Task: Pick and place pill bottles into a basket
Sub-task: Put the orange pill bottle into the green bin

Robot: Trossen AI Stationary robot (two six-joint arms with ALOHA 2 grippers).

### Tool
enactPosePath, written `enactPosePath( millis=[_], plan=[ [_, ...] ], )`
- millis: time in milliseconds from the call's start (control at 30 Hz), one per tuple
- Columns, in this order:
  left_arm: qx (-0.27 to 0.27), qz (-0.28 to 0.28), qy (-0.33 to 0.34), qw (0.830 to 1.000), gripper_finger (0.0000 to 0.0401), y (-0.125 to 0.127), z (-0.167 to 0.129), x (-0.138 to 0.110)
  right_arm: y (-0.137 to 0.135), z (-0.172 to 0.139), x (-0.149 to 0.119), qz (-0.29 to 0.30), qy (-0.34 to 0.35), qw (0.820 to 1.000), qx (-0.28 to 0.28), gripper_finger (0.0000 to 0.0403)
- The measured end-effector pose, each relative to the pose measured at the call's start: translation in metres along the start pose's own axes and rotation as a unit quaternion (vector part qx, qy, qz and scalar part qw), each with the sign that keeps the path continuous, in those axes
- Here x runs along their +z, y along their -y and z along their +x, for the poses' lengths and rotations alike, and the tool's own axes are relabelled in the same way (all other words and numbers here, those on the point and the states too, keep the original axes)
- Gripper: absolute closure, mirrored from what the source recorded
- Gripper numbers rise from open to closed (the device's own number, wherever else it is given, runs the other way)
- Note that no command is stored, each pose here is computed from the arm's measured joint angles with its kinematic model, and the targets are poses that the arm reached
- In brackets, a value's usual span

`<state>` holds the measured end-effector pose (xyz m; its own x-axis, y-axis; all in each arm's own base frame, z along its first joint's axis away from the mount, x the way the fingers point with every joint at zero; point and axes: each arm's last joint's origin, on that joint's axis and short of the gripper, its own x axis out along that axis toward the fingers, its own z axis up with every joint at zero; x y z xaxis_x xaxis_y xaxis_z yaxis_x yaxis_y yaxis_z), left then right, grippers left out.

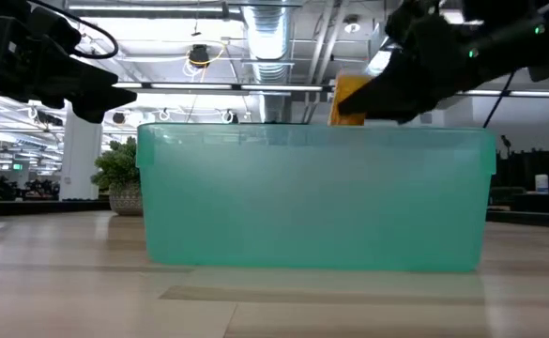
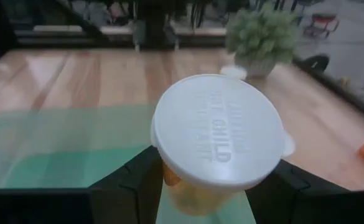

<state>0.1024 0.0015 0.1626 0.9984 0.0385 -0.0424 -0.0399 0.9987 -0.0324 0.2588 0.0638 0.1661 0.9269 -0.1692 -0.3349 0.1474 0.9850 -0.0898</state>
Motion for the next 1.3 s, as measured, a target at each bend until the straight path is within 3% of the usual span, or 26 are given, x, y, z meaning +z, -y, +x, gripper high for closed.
enactPosePath(
  millis=[533, 933, 1300],
  plan=[
    [0.000, 0.000, 0.000, 1.000, 0.0153, 0.000, 0.000, 0.000, -0.005, 0.037, -0.041, 0.038, -0.041, 0.998, 0.005, 0.0220],
    [0.000, 0.000, 0.000, 1.000, 0.0153, 0.000, 0.000, 0.000, -0.013, 0.060, -0.035, -0.008, -0.114, 0.992, 0.043, 0.0219],
    [0.000, 0.000, 0.000, 1.000, 0.0153, 0.000, 0.000, 0.000, -0.018, 0.069, -0.011, -0.052, -0.095, 0.993, 0.049, 0.0213]
  ],
)
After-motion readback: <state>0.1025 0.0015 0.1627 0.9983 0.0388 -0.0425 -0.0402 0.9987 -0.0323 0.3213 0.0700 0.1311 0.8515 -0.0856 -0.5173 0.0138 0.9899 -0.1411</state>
